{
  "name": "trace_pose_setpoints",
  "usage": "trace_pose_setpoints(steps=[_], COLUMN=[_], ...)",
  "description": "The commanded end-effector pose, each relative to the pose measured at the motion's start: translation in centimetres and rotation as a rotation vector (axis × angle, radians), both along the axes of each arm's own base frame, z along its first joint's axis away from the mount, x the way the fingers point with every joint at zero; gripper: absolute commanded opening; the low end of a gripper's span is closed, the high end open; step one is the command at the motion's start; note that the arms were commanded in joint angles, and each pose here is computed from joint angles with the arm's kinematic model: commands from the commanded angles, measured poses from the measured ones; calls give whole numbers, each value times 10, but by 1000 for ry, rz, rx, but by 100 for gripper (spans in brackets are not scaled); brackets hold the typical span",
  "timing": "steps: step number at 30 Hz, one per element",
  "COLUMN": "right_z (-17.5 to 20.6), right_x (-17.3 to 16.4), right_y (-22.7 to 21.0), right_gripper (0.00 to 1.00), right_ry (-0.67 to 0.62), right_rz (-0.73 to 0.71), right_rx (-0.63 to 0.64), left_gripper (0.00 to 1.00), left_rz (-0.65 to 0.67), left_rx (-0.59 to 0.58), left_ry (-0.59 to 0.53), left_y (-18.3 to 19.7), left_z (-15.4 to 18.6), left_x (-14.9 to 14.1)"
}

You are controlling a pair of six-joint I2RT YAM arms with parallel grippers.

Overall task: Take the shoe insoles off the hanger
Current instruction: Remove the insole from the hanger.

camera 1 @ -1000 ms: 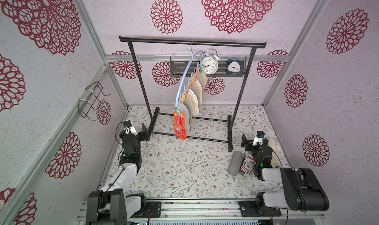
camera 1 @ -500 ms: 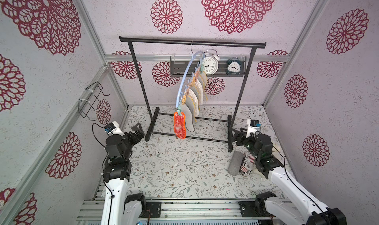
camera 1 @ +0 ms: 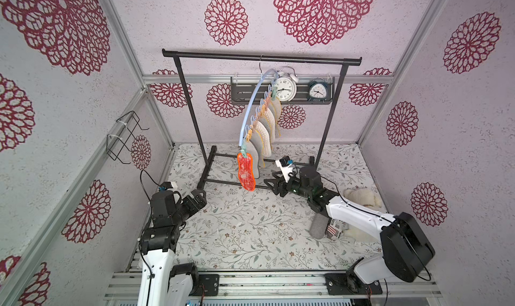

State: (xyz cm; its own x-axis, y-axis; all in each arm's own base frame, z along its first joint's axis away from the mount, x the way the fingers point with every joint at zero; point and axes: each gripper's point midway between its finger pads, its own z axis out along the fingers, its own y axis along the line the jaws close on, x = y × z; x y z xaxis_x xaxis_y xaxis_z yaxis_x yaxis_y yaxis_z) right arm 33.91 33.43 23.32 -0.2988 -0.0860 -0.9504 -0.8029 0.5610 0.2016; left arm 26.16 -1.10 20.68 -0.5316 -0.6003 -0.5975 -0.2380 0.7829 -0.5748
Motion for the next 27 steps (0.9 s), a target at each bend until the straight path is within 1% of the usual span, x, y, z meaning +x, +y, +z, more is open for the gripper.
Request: trace_pose_setpoints(steps=[1, 6, 12, 17, 23, 24, 25, 26, 27], right_z=[48, 59, 70, 65, 56, 56, 57, 57, 59], right_x=[-1, 5, 0, -2, 6, 6, 4, 3, 1], right_y=[26, 52, 67, 76, 82, 83, 85, 87, 87], right_gripper=[60, 60, 58, 57, 56, 53, 48, 41, 30], right_ry=[-184, -219, -258, -299, -289, -287, -285, -283, -282], right_rz=[110, 178, 214, 235, 226, 236, 250, 261, 270], right_rx=[79, 99, 116, 95, 83, 87, 93, 100, 111], left_gripper=[97, 97, 97, 97, 98, 98, 95, 93, 92], left_rz=[-28, -35, -36, -14, -39, -67, -106, -129, -148], left_rx=[5, 11, 14, 45, 31, 23, 7, -11, -25], left_ry=[-18, -40, -37, -39, -44, -61, -80, -97, -112], left_y=[-5, -6, -6, 0, -5, -9, -16, -21, -25], left_z=[5, 9, 8, 8, 9, 12, 15, 18, 21], left_x=[-3, -4, -4, -5, -4, -3, -1, 0, 1])
